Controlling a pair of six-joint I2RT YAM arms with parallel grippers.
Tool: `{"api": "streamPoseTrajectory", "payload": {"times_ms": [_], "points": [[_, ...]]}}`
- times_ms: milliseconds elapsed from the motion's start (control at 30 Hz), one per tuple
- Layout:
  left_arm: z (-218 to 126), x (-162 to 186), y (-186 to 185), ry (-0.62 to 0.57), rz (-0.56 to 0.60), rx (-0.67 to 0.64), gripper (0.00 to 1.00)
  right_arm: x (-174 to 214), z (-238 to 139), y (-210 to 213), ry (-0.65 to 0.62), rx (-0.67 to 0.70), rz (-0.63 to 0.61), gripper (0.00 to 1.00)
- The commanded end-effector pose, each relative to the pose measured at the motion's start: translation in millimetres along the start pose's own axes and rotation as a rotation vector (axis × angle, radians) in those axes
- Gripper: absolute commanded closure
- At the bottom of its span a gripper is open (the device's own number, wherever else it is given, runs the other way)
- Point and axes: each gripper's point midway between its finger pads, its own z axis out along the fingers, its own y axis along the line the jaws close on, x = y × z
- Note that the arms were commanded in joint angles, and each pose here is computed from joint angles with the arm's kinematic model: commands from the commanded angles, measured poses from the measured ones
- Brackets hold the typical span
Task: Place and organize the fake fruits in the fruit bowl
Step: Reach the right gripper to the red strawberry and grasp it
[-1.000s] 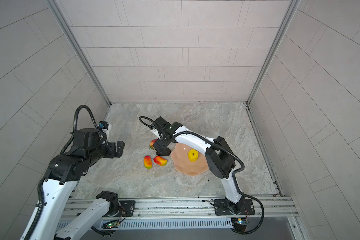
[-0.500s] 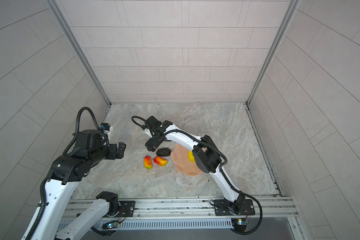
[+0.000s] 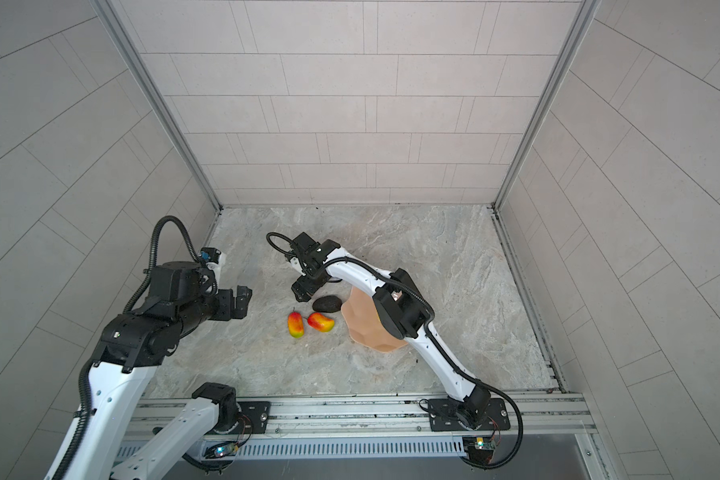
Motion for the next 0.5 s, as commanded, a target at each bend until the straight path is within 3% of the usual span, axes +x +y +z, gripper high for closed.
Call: {"api": "streamPoseTrajectory", "payload": {"times_ms": [0,367,467], "points": [[-2.3,0.8,-0.8,-0.014,0.01,0.007,0.0,6.9,15.3,-0.5,0.027,-0.023,0.013,0.13],[-5.7,-3.0,-2.1,-0.024,0.025,0.014,0.0,-1.7,14.8,-0.7,0.0,-0.028,0.012,0.29],[-5.9,-3.8,-2.2,-0.021,0.03,0.015,0.0,-4.7,13.6,0.0,-0.007,-0.032,0.01,0.41]]}}
